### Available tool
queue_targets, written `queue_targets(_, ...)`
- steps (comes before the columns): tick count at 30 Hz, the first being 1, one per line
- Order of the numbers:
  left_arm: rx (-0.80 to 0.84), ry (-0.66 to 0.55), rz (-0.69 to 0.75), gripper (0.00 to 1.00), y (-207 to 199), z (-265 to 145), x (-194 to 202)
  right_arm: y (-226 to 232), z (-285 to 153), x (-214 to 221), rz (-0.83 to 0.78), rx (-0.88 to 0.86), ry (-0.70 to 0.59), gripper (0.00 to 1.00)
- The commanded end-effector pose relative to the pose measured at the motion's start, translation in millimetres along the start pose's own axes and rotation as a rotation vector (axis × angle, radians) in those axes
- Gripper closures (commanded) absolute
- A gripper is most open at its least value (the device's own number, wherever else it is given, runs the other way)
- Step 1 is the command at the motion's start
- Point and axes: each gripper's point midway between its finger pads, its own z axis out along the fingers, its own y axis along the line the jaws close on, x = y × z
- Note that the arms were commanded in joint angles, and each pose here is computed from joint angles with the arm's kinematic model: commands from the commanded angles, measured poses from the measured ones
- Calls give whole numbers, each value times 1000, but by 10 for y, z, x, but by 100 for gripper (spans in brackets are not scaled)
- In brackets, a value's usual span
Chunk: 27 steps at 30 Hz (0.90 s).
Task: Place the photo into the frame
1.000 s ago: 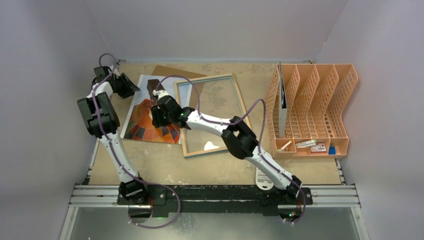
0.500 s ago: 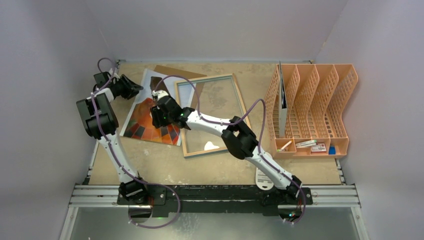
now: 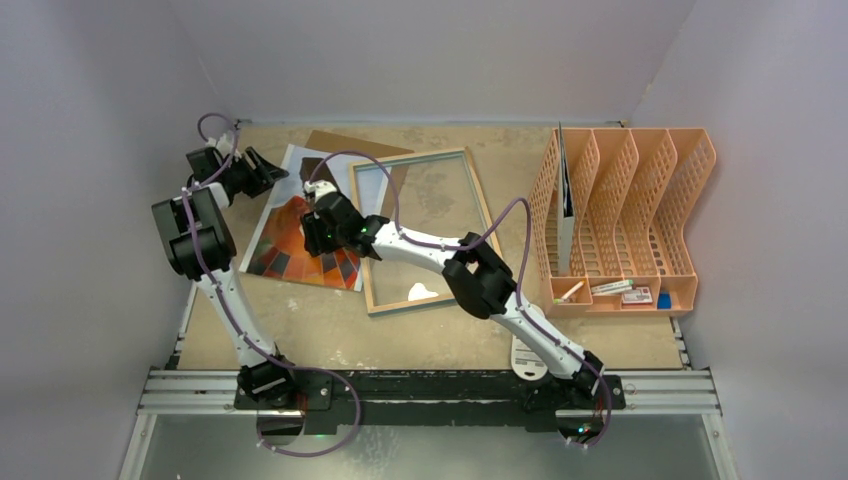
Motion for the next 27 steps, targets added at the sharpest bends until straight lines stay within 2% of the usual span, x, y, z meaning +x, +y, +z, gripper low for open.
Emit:
queue_targets(1, 112, 2, 43, 47, 19, 101, -5, -243, 34, 434, -21, 67, 118, 47)
queue_targets(5, 165, 34, -27, 55, 54, 196, 106, -269, 33, 482, -22, 79, 129, 48)
queue_targets(12, 177, 31, -91, 62, 104, 243, 196, -268, 33, 487, -28, 82, 130, 48)
queue_targets(15, 187, 39, -101, 71, 100, 259, 191, -274, 40, 495, -29, 84, 132, 48)
queue_targets(18, 189, 31, -81, 74, 113, 261, 173, -279, 44, 503, -28, 86, 135, 48)
queue_targets(27, 212, 7, -63, 100, 111, 236, 23, -287, 11, 462, -32, 100, 133, 49)
